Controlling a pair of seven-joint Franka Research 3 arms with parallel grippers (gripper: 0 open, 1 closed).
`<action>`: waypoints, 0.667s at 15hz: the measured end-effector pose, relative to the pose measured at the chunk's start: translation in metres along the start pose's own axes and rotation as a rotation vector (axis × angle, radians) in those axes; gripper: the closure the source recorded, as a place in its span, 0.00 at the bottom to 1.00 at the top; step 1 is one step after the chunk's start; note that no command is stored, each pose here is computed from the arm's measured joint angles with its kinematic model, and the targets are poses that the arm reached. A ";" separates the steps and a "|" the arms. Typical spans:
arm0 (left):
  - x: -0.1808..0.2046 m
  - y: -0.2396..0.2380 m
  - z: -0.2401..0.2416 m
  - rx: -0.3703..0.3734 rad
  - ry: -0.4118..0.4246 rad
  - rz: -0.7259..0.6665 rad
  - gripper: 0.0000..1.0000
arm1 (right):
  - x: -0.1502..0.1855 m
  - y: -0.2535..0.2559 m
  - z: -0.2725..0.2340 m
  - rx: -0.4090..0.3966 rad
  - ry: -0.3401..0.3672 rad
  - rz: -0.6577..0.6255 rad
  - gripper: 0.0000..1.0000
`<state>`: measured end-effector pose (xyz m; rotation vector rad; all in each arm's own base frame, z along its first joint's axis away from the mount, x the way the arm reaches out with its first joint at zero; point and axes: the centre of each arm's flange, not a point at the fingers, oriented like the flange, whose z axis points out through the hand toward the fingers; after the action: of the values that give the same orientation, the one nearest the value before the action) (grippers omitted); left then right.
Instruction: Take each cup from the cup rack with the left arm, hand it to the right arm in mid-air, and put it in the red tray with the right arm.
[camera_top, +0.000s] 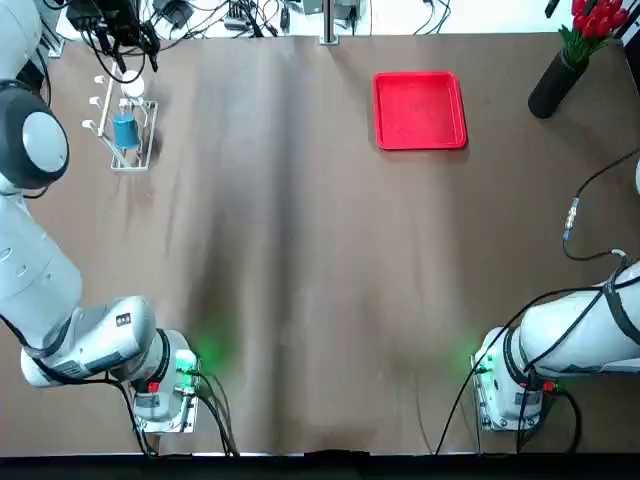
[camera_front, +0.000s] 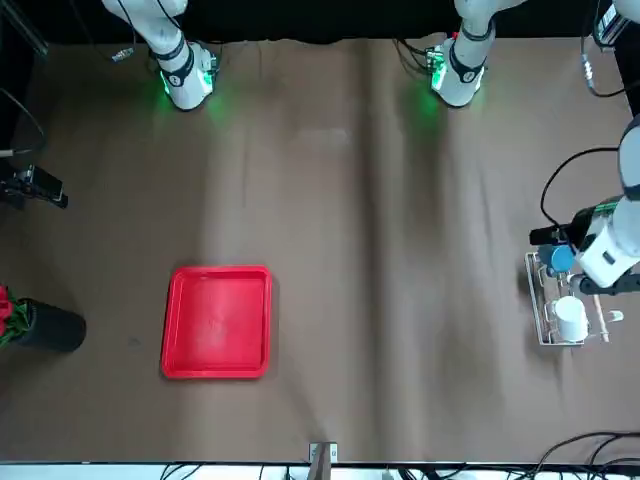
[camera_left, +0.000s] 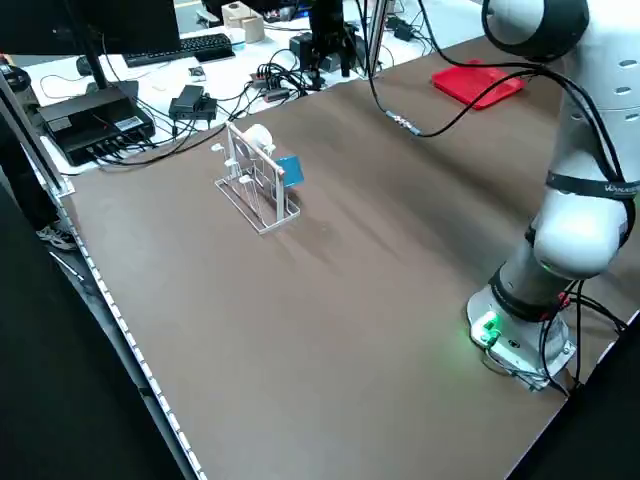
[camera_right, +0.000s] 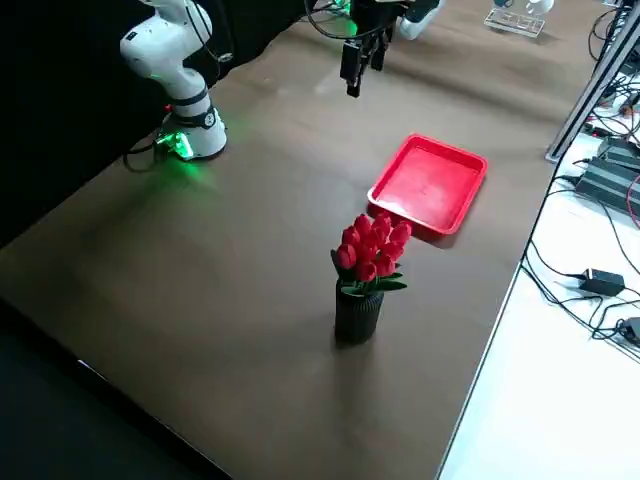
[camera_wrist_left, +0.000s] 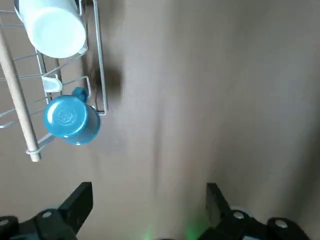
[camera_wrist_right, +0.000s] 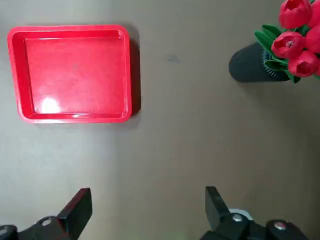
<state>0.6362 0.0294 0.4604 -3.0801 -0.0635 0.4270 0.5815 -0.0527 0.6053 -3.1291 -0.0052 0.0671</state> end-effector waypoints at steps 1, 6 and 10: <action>0.004 -0.001 0.008 0.027 -0.010 0.017 0.00 | 0.000 0.000 0.000 0.000 0.000 -0.006 0.00; 0.013 -0.011 0.044 0.076 -0.025 0.168 0.00 | -0.001 0.007 0.000 0.001 0.000 -0.031 0.00; 0.014 -0.061 0.074 0.061 -0.029 0.266 0.00 | -0.001 0.007 0.004 0.002 -0.009 -0.035 0.00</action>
<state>0.6271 0.0933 0.3880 -3.0307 0.3549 0.4722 0.5806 -0.0592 0.6010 -3.1257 -0.0599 0.0808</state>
